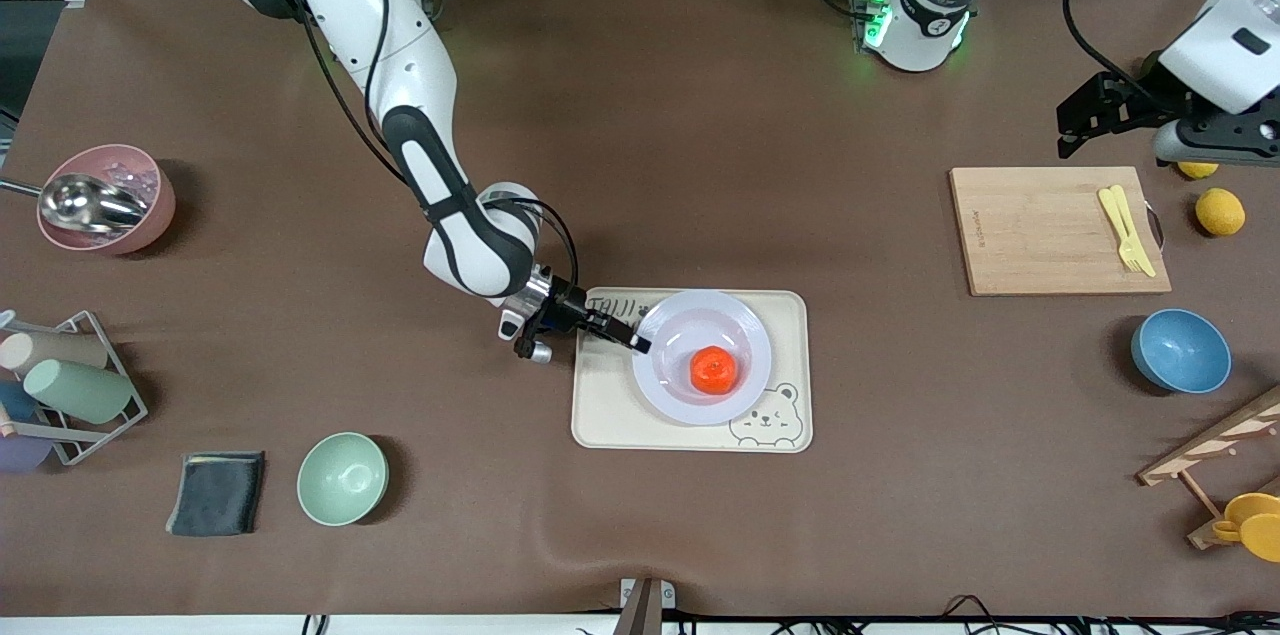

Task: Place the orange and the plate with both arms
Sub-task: 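Slide the plate onto the bear tray with the right gripper, then open the right gripper and pull it back from the plate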

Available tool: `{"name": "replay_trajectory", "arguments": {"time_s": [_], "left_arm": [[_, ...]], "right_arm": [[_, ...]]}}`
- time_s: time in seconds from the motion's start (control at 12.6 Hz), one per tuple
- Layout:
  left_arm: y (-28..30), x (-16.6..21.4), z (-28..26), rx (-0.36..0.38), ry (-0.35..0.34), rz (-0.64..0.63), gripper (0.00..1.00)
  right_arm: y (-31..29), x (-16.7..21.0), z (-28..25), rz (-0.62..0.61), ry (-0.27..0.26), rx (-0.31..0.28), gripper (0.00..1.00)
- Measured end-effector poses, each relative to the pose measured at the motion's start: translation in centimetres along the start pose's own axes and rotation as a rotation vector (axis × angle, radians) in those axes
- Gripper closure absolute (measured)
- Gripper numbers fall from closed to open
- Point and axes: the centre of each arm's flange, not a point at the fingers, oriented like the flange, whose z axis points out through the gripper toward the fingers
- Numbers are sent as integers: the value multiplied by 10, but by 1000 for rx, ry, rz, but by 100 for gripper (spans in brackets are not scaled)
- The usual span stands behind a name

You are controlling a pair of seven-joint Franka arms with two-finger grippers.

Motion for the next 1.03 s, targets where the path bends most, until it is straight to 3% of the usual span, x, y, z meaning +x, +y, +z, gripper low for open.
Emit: {"name": "replay_trajectory", "arguments": {"time_s": [0.32, 0.48, 0.56, 0.71, 0.87, 1.03], "left_arm": [[-10, 1, -1, -34, 7, -24, 0], [0, 0, -3, -34, 10, -6, 0], [2, -1, -3, -34, 11, -4, 0], [0, 0, -3, -34, 11, -8, 0], [0, 0, -3, -34, 11, -7, 0], [-2, 0, -3, -34, 10, -11, 0]], "right_arm": [[-15, 8, -1, 18, -53, -90, 55], [-20, 15, -3, -9, -76, -148, 35], [-22, 18, -5, -16, -84, -180, 35], [-29, 28, -10, -23, -91, -262, 25], [-47, 36, -14, -26, -104, -355, 25], [-75, 50, -28, 0, -165, -433, 22]]}}
